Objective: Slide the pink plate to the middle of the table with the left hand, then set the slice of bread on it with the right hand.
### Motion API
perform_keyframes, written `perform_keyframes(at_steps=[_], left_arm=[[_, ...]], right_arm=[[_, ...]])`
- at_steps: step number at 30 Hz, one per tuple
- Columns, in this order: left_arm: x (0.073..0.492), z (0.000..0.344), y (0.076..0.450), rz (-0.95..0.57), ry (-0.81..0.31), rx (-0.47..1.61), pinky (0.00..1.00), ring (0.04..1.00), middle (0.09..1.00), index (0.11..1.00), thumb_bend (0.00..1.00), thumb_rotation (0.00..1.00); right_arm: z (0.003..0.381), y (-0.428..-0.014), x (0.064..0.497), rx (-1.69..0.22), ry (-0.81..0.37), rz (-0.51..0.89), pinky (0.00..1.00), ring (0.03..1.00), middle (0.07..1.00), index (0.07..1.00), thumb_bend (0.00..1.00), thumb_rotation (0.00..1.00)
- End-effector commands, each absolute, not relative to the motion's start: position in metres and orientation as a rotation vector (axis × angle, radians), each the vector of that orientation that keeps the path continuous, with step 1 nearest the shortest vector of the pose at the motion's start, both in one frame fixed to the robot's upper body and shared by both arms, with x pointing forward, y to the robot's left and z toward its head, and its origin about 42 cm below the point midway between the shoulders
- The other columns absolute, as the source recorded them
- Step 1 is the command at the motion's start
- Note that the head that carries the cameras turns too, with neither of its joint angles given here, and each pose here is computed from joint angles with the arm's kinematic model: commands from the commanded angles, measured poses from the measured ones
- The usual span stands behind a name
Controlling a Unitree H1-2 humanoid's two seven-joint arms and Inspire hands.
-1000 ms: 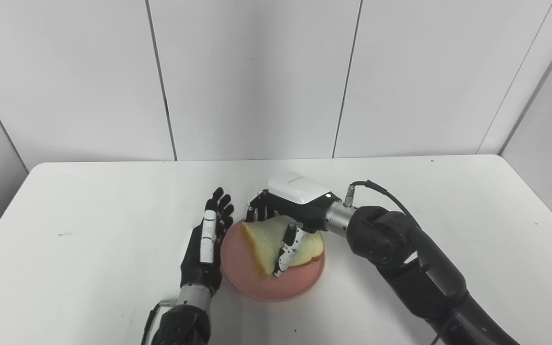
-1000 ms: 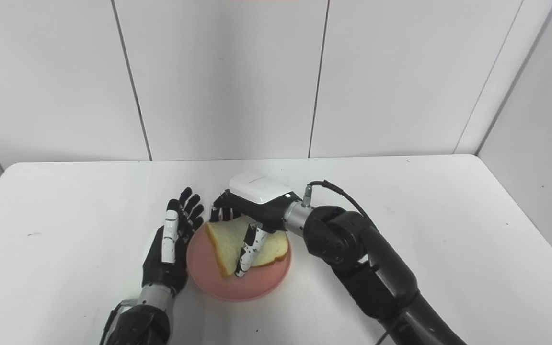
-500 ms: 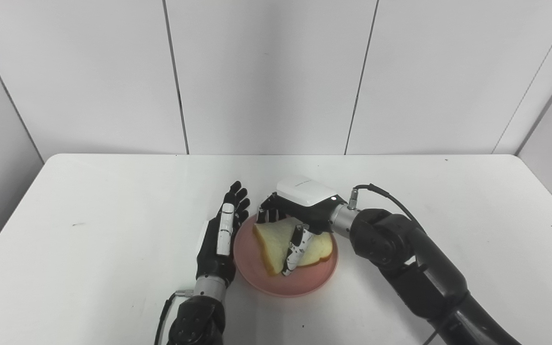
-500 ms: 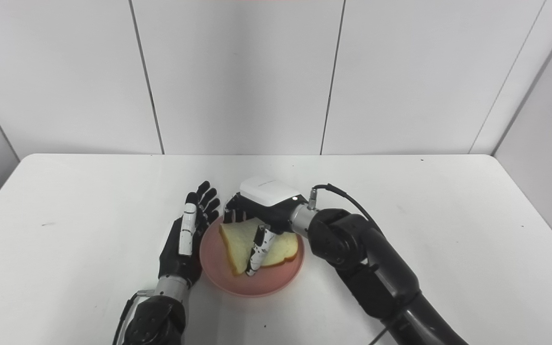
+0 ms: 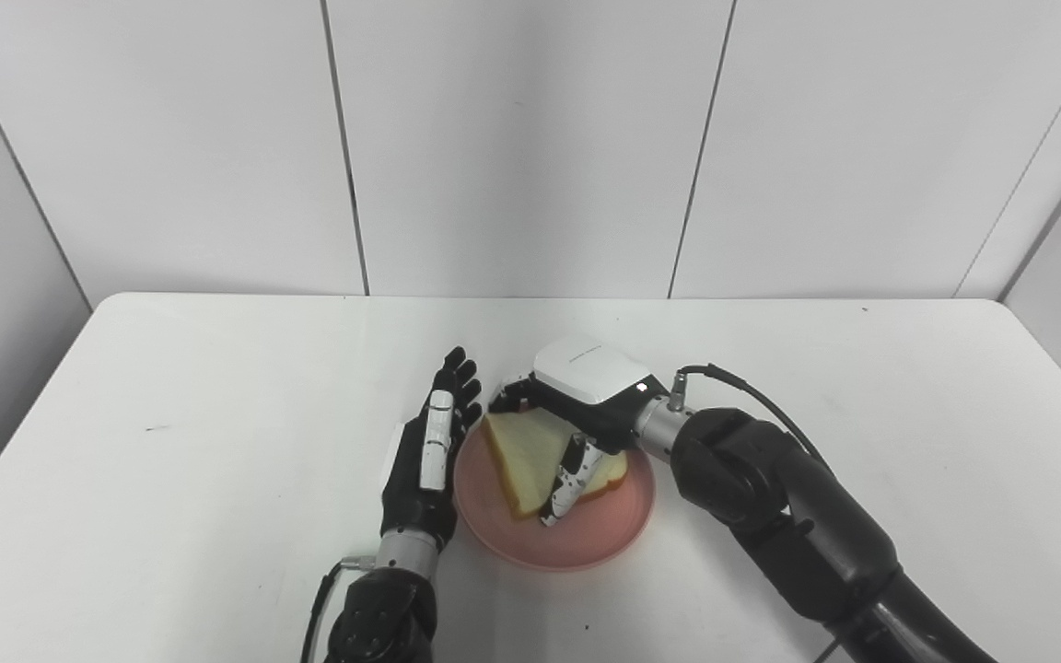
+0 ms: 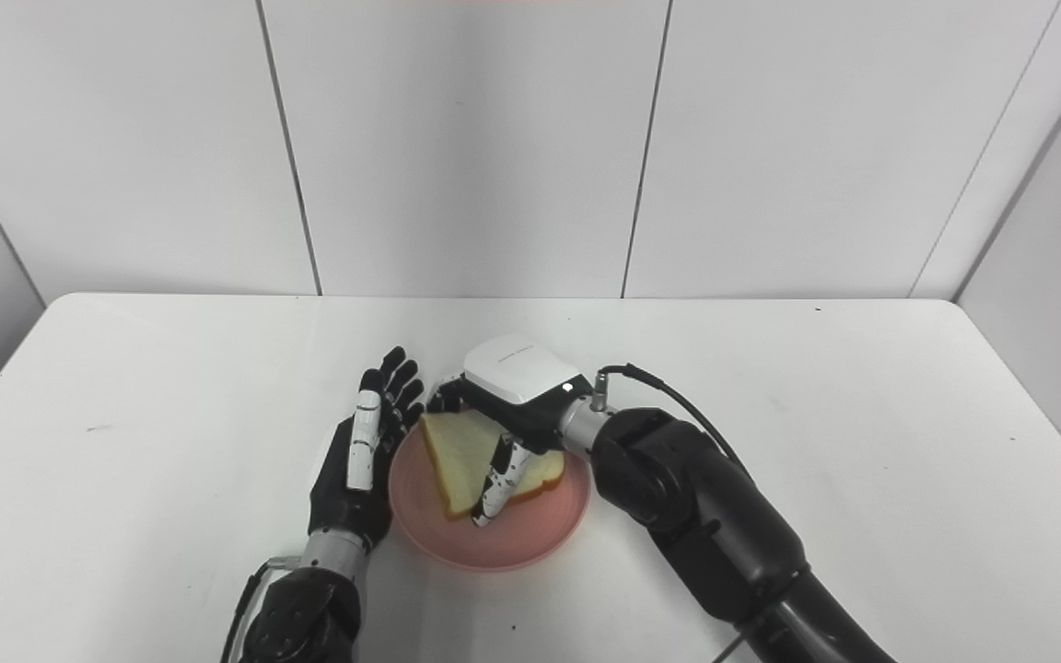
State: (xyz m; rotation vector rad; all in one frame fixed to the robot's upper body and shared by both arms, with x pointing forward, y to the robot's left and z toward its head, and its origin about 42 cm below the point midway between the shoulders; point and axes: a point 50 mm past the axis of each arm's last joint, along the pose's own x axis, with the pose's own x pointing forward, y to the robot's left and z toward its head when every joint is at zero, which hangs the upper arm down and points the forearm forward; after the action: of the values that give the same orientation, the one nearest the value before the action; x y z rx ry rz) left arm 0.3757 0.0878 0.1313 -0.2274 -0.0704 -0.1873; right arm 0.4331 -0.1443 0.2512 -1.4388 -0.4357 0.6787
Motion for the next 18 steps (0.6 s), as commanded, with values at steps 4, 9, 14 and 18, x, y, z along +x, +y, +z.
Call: perform_keyframes(at_steps=[4, 9, 14, 18], left_arm=[[0.382, 0.150, 0.086, -0.204, -0.128, -0.237, 0.97, 0.955, 0.967, 0.945, 0.68, 1.00], [0.382, 0.150, 0.087, -0.205, -0.128, -0.251, 0.98, 0.960, 0.974, 0.946, 0.67, 1.00], [0.382, 0.150, 0.087, -0.202, -0.126, -0.259, 0.98, 0.955, 0.962, 0.943, 0.67, 1.00], [0.382, 0.151, 0.087, -0.202, -0.130, -0.261, 0.98, 0.956, 0.958, 0.942, 0.66, 1.00]], right_arm=[[0.280, -0.144, 0.431, -1.443, -0.529, 0.625, 0.59, 0.676, 0.722, 0.713, 0.96, 0.32], [0.287, -0.149, 0.425, -1.461, -0.543, 0.624, 0.63, 0.716, 0.761, 0.772, 1.00, 0.37], [0.290, -0.153, 0.422, -1.487, -0.515, 0.640, 0.69, 0.768, 0.816, 0.821, 1.00, 0.38], [0.293, -0.159, 0.418, -1.488, -0.498, 0.651, 0.72, 0.809, 0.841, 0.851, 1.00, 0.38]])
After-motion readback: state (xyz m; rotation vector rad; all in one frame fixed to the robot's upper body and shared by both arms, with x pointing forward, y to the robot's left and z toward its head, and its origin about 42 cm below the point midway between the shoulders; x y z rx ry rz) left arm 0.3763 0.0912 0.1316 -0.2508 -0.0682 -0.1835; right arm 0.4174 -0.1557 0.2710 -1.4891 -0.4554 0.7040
